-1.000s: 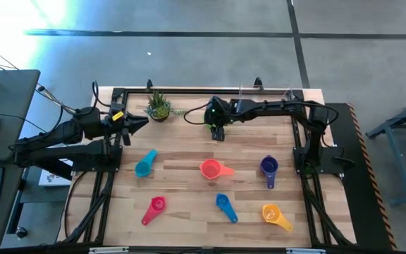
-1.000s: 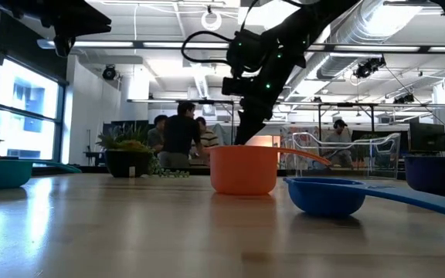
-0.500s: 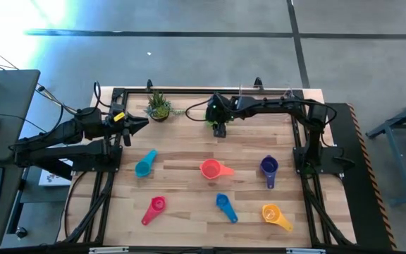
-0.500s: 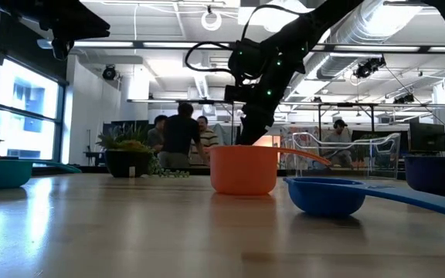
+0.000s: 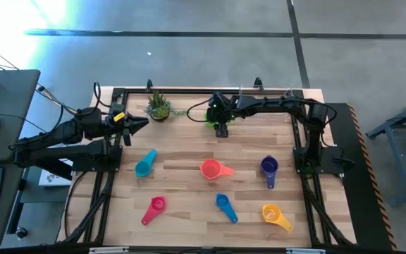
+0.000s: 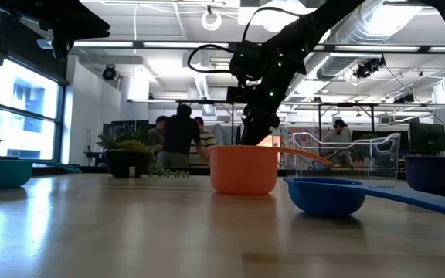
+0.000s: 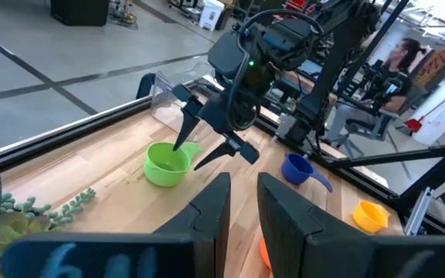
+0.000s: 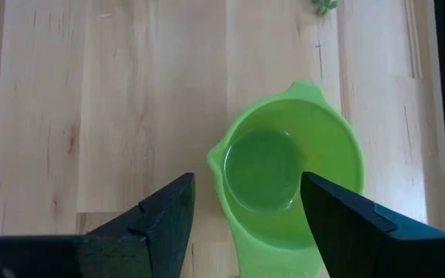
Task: Nest measuring cups in basket
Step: Stack the light green measuring cup on top of the orange measuring cup
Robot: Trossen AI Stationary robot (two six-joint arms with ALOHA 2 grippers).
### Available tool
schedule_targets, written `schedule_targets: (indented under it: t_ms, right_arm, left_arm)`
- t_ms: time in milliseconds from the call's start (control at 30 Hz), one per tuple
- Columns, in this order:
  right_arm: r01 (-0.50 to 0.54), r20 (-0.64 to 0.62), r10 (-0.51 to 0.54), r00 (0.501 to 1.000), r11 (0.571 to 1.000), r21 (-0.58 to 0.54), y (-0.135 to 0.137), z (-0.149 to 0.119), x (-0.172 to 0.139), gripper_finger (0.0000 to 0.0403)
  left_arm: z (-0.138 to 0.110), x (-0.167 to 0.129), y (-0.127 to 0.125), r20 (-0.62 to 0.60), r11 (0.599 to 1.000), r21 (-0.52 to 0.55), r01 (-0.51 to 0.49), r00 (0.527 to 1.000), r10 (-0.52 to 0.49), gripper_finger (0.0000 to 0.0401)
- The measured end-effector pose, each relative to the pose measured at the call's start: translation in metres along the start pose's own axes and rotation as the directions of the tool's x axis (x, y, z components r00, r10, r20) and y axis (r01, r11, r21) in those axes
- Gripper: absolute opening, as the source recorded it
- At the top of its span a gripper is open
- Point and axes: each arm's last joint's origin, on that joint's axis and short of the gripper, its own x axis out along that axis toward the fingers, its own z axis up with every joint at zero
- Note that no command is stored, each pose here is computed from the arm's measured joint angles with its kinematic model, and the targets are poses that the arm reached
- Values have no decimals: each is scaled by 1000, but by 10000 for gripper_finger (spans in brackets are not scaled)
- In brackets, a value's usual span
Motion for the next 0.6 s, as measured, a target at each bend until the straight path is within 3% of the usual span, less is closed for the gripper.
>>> schedule_targets:
  t_ms: [467,600]
  right_arm:
    - [22,-62,-22,998,1000,-4,4,-5,17,228]
    - [23,-63,-23,998,1000,-2,4,-5,17,203]
  left_arm:
    - [0,0,1,14,999,16,-31,999,31,58]
    - [1,0,1,17,999,16,-38,999,38,58]
